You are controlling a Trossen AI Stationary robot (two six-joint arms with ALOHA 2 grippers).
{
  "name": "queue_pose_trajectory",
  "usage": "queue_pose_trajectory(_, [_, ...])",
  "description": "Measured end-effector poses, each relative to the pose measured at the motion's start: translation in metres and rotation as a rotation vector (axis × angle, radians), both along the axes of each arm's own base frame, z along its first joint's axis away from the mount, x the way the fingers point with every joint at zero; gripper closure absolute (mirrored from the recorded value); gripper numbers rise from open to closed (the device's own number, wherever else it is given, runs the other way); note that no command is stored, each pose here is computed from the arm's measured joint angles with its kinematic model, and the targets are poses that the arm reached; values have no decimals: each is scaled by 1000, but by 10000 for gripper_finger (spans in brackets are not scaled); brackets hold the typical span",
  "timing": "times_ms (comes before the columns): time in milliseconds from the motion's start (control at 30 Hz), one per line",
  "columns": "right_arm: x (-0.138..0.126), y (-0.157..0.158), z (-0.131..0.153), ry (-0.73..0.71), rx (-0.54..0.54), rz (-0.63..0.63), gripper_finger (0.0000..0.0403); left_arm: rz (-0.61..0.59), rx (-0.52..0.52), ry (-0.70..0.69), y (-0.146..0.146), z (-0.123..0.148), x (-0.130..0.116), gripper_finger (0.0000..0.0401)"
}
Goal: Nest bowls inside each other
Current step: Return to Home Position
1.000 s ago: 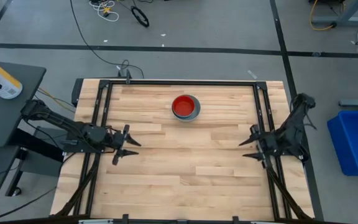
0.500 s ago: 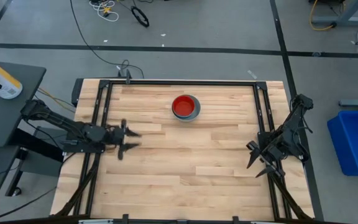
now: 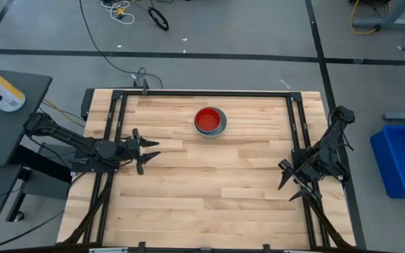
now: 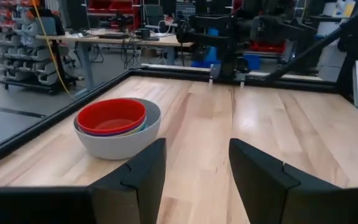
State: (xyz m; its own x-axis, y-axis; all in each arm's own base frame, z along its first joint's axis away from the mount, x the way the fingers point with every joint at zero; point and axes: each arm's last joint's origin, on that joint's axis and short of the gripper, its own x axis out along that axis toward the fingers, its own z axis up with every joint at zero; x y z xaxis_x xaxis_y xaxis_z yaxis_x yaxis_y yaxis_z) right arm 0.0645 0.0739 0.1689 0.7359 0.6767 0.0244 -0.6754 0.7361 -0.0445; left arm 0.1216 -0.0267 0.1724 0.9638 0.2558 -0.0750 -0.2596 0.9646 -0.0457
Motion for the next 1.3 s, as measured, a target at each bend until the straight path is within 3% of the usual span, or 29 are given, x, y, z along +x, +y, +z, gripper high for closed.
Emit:
queue_pose_trajectory(100, [0,0,1,-1,7,0,142,-53,-56,5,-2,-2,0,218])
queue_pose_trajectory(200, [0,0,1,-21,-9,0,139,-165,-9,-11,-5,2,0,218])
queue_pose_trajectory(500, [0,0,0,-19,-25,12,131,-223,-75,-31,-1,3,-23,218])
queue_pose_trajectory(700, [-1,1,-1,-15,-25,32,134,-333,-89,-33,-3,5,-35,218])
queue_pose_trajectory(900, [-2,1,0,-12,-18,70,149,-284,-97,-25,-4,4,-37,218])
queue_pose_trajectory(1100, [-2,4,-5,0,-75,159,164,-340,-100,-17,-7,3,-38,218])
queue_pose_trajectory(1200, [0,4,-5,-2,-96,92,170,-344,-98,-11,-7,3,-38,218])
queue_pose_trajectory(1300, [7,0,-6,14,-100,-67,175,-335,-96,-8,-7,3,-38,218])
